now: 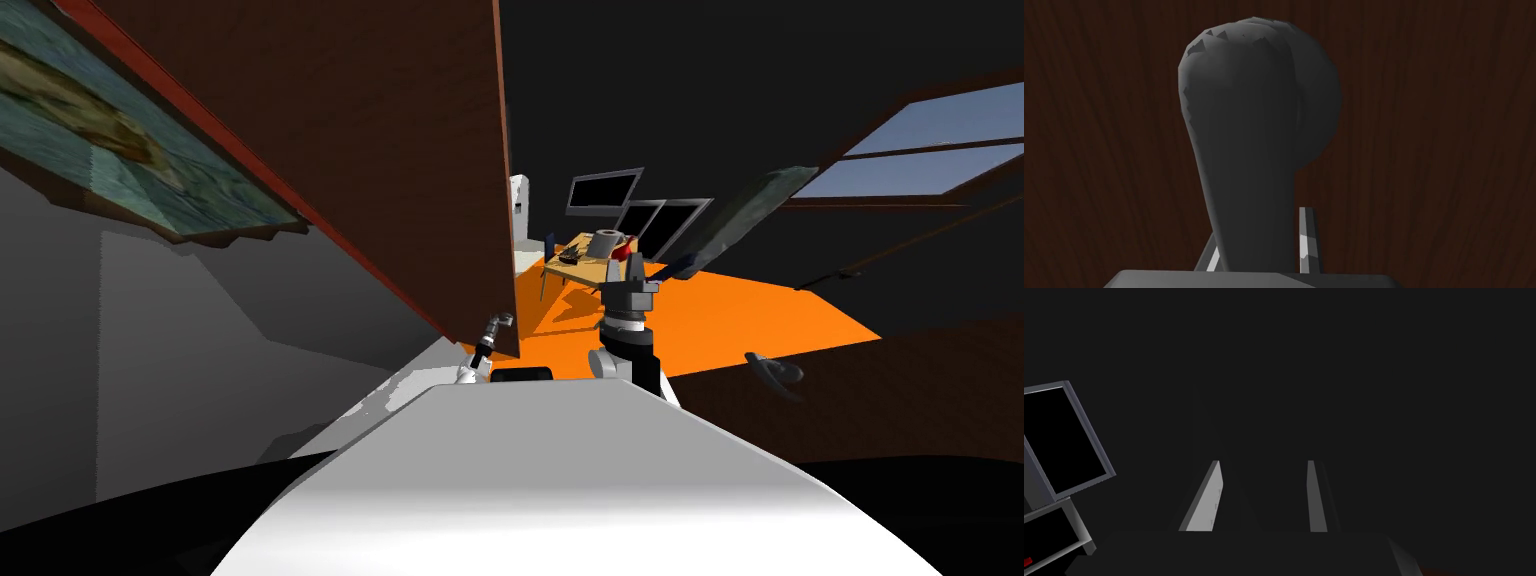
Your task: Push the door open
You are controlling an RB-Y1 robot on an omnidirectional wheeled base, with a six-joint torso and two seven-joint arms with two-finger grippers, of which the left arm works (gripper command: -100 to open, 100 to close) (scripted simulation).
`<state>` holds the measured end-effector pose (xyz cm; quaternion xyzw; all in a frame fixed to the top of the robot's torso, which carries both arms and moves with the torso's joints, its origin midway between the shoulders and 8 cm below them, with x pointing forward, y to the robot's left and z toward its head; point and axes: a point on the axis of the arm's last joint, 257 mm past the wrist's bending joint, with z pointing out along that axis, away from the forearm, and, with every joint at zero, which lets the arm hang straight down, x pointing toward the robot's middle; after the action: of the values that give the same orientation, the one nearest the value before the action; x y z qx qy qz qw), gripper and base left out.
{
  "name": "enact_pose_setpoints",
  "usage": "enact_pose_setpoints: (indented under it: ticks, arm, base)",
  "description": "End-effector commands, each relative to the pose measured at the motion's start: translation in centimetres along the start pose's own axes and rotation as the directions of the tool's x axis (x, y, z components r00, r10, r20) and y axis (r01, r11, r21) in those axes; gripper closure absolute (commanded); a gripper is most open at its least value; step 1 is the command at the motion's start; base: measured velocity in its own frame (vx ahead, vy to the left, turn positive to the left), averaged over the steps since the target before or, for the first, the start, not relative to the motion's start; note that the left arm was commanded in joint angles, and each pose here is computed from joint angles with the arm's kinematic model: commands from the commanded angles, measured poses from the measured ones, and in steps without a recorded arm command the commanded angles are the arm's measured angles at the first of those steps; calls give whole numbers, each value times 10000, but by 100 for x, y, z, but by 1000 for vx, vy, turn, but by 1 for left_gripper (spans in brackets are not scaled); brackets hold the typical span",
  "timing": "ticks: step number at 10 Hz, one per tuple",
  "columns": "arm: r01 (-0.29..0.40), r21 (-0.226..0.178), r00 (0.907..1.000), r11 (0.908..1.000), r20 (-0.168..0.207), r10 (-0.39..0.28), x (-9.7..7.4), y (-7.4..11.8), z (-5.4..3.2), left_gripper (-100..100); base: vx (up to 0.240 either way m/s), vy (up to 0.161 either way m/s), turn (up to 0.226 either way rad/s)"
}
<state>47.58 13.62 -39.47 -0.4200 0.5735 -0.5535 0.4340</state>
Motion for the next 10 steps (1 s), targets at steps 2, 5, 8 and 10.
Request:
enact_pose_setpoints:
  ticks: [2,5,8,10]
  arm:
    - [75,68,9989,9999,466,-78,-144,-19,24,100]
    - [255,92,9959,9996,862,-262,-210,-25,32,100]
    - [108,47,9911,9999,1323,-113,-491,-12,-14,100]
    - [108,47,9911,9999,1323,-113,-491,-12,-14,100]
  base:
    - [132,-151,69]
    - [132,-147,64]
    - [107,-91,53]
    - [81,-67,31]
